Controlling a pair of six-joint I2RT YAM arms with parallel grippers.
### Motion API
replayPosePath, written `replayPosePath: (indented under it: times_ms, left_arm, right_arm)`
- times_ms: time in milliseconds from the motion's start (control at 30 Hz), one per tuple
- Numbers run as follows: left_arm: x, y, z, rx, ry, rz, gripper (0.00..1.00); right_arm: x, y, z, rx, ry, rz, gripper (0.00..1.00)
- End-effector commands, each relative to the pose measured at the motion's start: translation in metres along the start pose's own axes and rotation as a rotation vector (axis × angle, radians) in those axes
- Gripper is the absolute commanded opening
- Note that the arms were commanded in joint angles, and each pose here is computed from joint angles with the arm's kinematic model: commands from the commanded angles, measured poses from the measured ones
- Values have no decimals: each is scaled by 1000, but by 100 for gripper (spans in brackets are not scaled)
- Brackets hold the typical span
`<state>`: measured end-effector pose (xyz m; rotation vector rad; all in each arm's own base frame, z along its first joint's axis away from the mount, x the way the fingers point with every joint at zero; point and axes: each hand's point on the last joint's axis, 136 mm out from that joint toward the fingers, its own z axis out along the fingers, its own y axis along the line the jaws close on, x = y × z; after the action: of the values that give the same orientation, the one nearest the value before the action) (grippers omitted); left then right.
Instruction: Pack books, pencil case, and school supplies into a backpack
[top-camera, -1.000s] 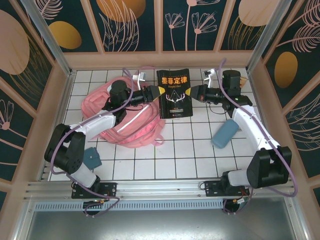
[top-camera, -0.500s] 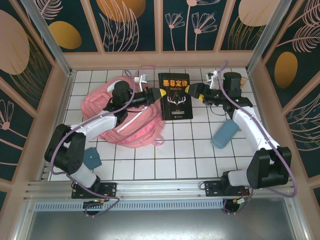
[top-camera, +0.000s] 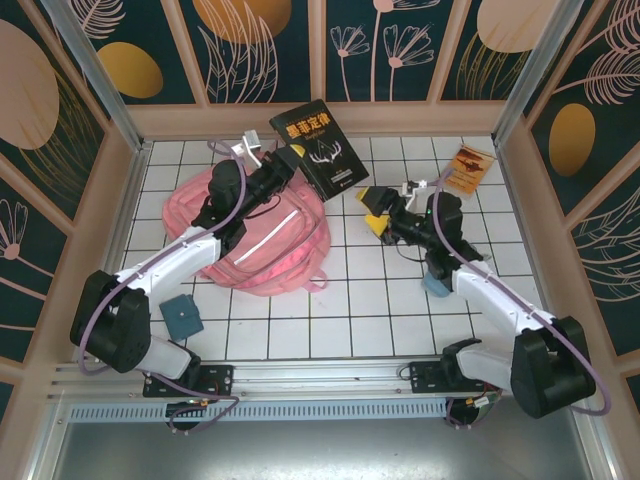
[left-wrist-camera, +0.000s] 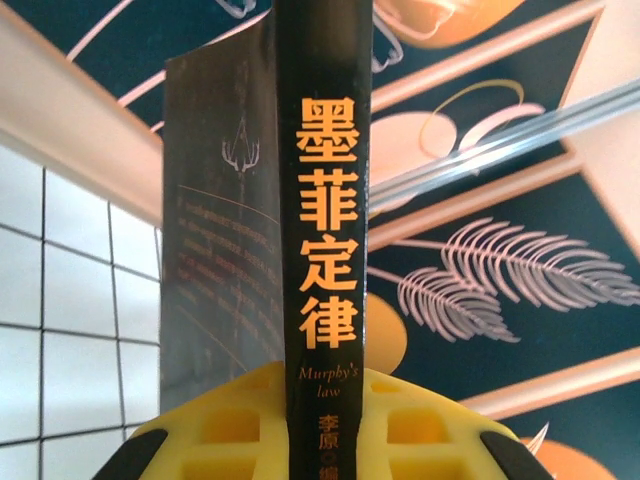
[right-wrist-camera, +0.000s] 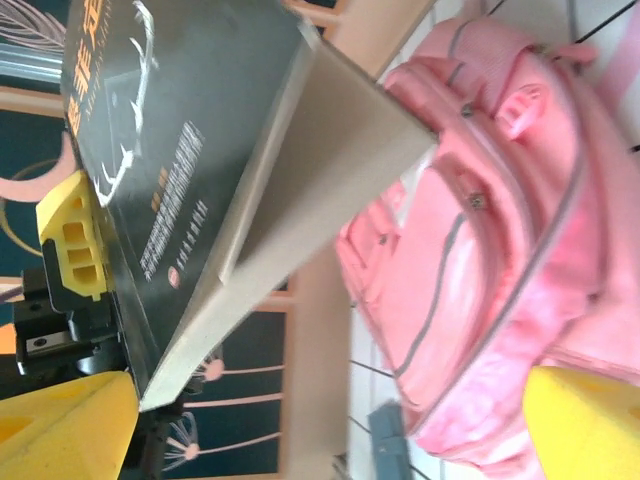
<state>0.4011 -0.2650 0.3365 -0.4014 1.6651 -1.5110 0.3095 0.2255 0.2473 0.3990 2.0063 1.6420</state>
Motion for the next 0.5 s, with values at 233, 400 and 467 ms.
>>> replayPosePath:
  times_ms: [233, 400, 467]
  left_arm:
    - [-30, -49, -12, 187, -143, -74, 0]
    - [-33, -51, -12, 210, -158, -105, 0]
    - [-34, -53, -14, 216, -163, -109, 0]
  right_arm:
    - [-18, 83, 20, -334, -133, 110, 99]
    - [-18, 88, 43, -396, -72, 235, 98]
    - [-17, 94, 54, -425, -38, 262, 97]
